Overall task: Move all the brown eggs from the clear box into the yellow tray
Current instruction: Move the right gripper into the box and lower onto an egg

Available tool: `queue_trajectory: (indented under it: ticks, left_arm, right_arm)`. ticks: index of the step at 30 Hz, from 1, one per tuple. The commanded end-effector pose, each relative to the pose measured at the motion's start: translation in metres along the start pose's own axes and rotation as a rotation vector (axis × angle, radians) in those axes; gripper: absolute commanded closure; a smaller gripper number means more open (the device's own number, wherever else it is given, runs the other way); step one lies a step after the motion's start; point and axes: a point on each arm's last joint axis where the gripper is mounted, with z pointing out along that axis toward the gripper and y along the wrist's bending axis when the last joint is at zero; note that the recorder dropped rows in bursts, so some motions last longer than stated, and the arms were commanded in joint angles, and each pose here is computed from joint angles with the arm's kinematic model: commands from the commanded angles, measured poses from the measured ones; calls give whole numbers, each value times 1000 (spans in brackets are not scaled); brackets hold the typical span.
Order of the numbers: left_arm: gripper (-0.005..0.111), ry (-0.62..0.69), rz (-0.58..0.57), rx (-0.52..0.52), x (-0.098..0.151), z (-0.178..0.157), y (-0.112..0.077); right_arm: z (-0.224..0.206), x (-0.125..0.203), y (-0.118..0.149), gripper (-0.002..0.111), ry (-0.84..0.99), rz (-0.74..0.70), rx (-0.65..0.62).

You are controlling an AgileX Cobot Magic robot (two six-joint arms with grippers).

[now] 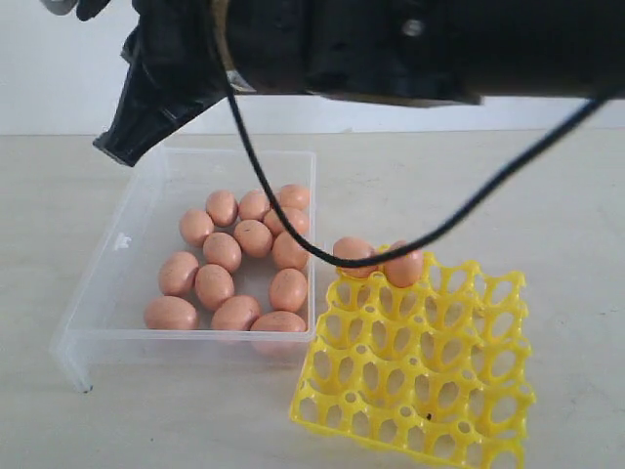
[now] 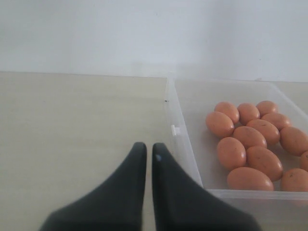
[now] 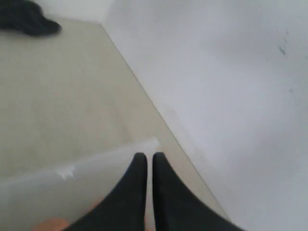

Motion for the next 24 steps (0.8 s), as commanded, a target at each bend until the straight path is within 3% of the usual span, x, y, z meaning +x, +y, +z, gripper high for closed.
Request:
queue_trajectory:
  ticks: [1,4,9,16,18,22,24]
  left_arm:
    - [103,-6,-1,-2,0,0,0]
    - [103,-6,-1,-2,0,0,0]
    - [103,-6,-1,-2,0,0,0]
    - [103,-6,-1,-2,0,0,0]
    - [103,-6,-1,-2,0,0,0]
    - [103,-6,-1,-2,0,0,0]
    - [103,-6,-1,-2,0,0,0]
  right_arm:
    - [26,12,-3,108,358,32,69]
    - [36,27,8,108,647,27,-130]
    - [45,39,31,108,867,-12,-384]
    - [68,63,53,107,927,5,-454]
    - [72,70,57,98,956,-1,-465]
    - [79,80,65,67,966,-49,-502]
    - [84,79,65,58,927,-43,-483]
